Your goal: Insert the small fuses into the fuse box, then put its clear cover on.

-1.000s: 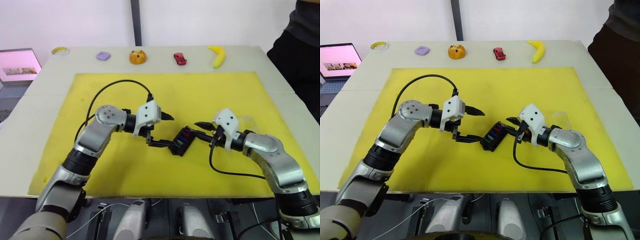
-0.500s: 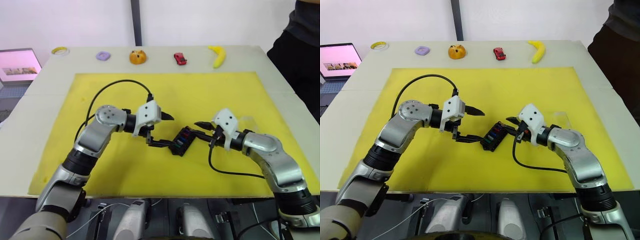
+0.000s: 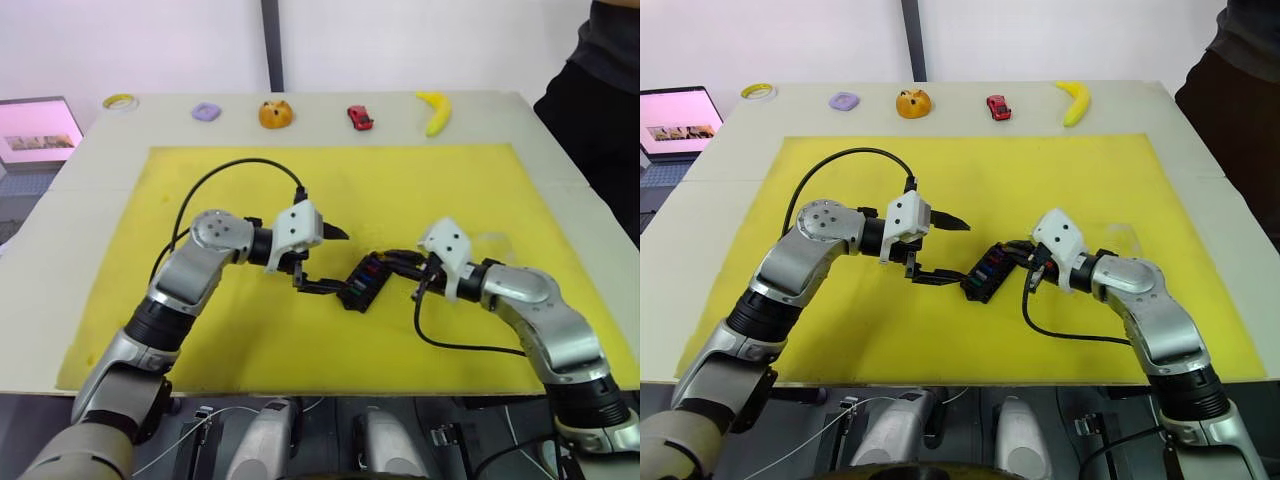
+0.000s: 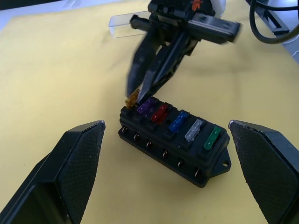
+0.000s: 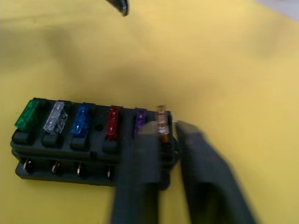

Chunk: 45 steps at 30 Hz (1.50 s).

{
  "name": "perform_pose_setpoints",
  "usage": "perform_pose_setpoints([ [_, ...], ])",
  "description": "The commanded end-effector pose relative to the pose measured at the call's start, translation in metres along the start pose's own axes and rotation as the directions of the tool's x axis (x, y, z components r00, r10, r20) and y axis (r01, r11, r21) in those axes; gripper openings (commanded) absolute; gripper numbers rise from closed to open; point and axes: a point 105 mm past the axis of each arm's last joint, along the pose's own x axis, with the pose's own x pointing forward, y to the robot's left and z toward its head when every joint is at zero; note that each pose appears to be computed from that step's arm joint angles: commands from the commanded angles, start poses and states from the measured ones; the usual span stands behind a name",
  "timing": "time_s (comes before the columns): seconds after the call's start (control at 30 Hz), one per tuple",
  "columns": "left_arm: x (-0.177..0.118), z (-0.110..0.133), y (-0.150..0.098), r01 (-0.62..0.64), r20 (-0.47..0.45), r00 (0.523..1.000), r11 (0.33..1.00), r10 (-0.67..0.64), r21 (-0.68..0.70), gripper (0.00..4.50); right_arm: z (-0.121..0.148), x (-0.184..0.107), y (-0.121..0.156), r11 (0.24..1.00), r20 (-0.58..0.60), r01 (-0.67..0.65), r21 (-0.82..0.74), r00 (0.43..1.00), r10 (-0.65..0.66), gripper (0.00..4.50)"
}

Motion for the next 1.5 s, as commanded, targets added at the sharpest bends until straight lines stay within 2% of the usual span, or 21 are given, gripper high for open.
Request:
perform_pose_setpoints([
  [0.03, -0.004, 0.012, 0.003, -0.015, 0.020, 1.000, 0.999, 0.014, 0.044, 4.50, 0.012, -0.001, 0.000, 1.000, 0.042, -0.007, -0.025, 0.999, 0.008, 0.04],
  [0.27, -0.004, 0.011, 0.004, -0.018, 0.018, 1.000, 0.999, 0.017, 0.041, 4.50, 0.019, -0.003, 0.001, 1.000, 0.061, -0.012, -0.028, 0.998, 0.014, 0.04],
  [0.63, -0.004, 0.010, 0.003, -0.012, 0.013, 1.000, 0.999, 0.011, 0.043, 4.50, 0.046, -0.008, -0.003, 0.995, 0.052, -0.061, -0.084, 0.997, 0.065, 0.04],
  [0.93, -0.004, 0.010, 0.004, -0.013, 0.011, 1.000, 0.999, 0.013, 0.049, 4.50, 0.029, -0.007, -0.008, 0.989, -0.067, -0.094, -0.111, 0.994, 0.087, 0.04],
  [1.5, -0.004, 0.011, 0.004, -0.021, 0.014, 1.000, 0.999, 0.020, 0.050, 4.50, 0.027, 0.002, -0.007, 0.992, -0.048, -0.085, -0.096, 0.996, 0.081, 0.04],
])
